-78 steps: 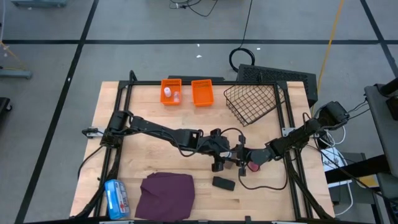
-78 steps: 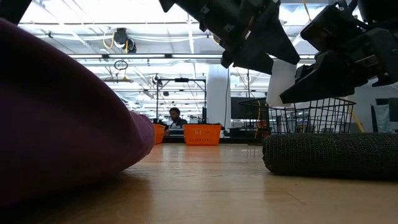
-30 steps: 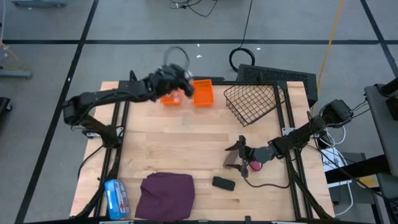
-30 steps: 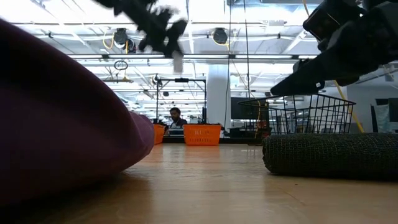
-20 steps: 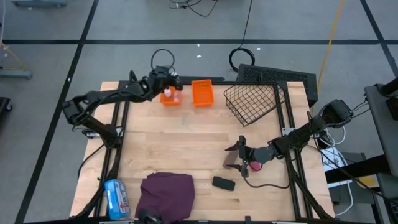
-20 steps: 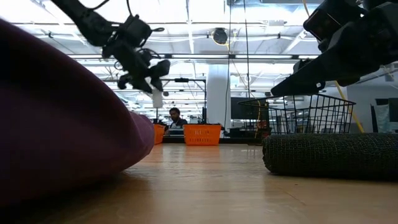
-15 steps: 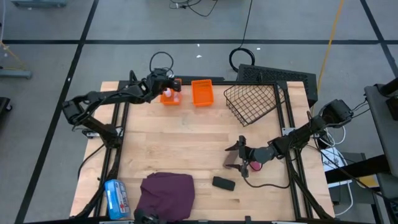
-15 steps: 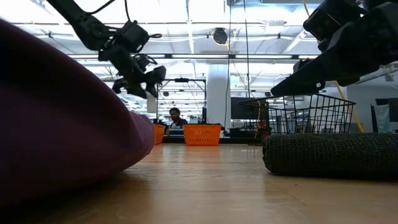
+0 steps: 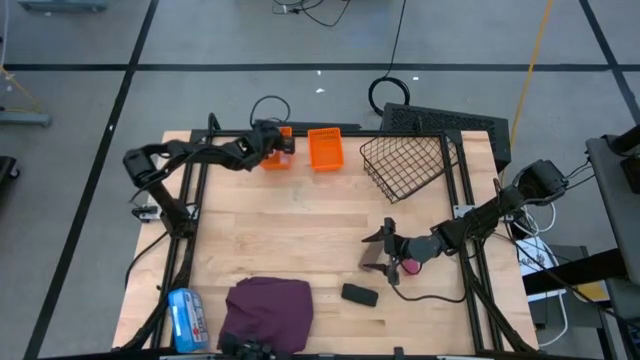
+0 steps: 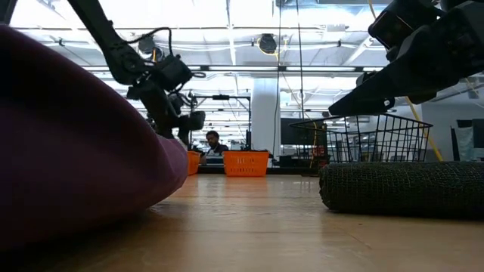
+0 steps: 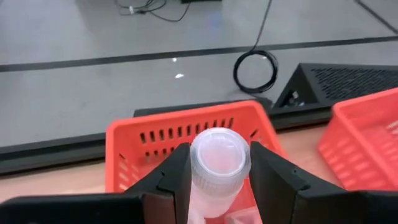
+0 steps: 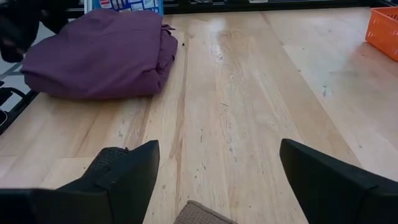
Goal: Pick & Place Medicine items
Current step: Put the transparent pill bottle into the left orange bin, then put the pink bandage into the right orange bin
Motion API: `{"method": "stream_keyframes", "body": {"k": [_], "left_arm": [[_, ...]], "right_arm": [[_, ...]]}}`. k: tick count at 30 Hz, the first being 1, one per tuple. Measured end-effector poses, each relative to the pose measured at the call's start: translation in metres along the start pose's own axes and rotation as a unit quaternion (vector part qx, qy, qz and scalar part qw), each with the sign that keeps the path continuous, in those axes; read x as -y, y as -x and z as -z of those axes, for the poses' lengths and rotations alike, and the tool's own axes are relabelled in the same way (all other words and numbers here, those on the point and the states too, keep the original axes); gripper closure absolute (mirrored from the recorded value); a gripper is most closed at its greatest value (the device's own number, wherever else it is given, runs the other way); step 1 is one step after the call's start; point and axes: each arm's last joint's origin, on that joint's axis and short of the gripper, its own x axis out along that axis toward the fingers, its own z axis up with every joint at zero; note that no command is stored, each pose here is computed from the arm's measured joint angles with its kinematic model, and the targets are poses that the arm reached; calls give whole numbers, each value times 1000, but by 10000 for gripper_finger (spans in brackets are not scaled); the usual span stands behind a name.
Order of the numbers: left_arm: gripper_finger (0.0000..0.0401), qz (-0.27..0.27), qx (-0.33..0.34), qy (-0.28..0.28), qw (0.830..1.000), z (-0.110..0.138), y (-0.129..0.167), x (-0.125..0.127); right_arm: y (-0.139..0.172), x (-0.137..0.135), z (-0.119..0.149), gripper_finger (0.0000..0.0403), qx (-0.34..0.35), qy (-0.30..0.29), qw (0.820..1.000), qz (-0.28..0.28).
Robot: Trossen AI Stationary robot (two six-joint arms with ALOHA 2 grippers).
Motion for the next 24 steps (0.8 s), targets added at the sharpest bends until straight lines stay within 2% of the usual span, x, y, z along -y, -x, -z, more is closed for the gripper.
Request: {"method": "stream_keyframes", "body": {"k": [10,17,21,24], "left_arm": [[265,-10,-1,-3,1000,5,-5,0],[145,-20,3,-6,1000,5,-5,-1],[110,-19,5,-5,1000,4,-5,-1],[96,-17,8,-5,1000,3,-5,0]], "right_arm": [[0,0,0,85,-2,3,1000,0],[0,0,1,85,-3,1,1000,1],[0,0,2,85,-9,-58,998,1],[0,0,2,84,-11,-65,998,2]]}}
